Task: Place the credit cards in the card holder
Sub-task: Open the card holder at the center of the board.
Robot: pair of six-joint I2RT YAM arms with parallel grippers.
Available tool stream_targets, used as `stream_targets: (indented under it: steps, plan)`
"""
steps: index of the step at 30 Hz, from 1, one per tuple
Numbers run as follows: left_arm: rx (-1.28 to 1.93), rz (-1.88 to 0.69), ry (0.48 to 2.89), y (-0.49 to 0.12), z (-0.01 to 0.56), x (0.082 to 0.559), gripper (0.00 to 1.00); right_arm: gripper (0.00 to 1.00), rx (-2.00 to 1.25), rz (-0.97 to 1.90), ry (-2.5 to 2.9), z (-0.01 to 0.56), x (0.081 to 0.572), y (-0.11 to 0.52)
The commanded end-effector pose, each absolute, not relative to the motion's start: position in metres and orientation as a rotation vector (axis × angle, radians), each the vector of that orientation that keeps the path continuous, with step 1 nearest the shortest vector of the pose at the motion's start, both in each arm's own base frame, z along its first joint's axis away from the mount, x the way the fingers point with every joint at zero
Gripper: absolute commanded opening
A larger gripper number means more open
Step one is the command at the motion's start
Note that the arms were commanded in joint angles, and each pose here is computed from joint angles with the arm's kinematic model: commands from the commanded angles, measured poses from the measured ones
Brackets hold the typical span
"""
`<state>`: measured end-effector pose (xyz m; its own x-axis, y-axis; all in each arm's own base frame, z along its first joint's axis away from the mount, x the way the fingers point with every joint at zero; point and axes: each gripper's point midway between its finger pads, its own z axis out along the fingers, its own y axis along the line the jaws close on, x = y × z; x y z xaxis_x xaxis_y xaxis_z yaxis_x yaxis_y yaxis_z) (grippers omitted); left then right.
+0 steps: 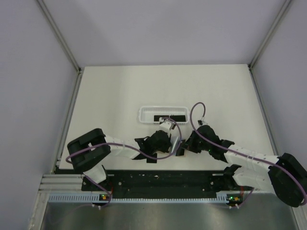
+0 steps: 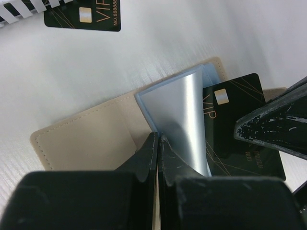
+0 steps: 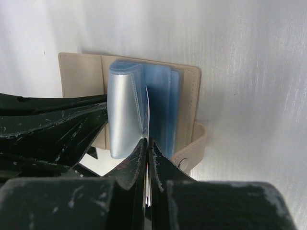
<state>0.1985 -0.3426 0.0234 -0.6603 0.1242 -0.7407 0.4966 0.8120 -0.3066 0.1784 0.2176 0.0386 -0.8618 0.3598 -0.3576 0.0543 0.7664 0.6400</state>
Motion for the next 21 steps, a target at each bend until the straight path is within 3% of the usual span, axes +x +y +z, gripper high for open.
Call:
stream_targets:
  steps: [1, 12, 21]
  plan:
    - [0.463, -0.661, 2.274, -0.336, 0.032, 0.187, 0.00, 0.00, 0.316, 0.818, 2.515, 0.024, 0.177, 0.207]
    - [0.507, -0.817, 2.096, -0.358, 0.113, 0.192, 0.00, 0.00, 0.332, 0.793, 2.531, 0.016, 0.173, 0.202]
    - [0.623, -0.889, 2.138, -0.385, 0.081, 0.180, 0.00, 0.00, 0.342, 0.813, 2.515, 0.017, 0.174, 0.204]
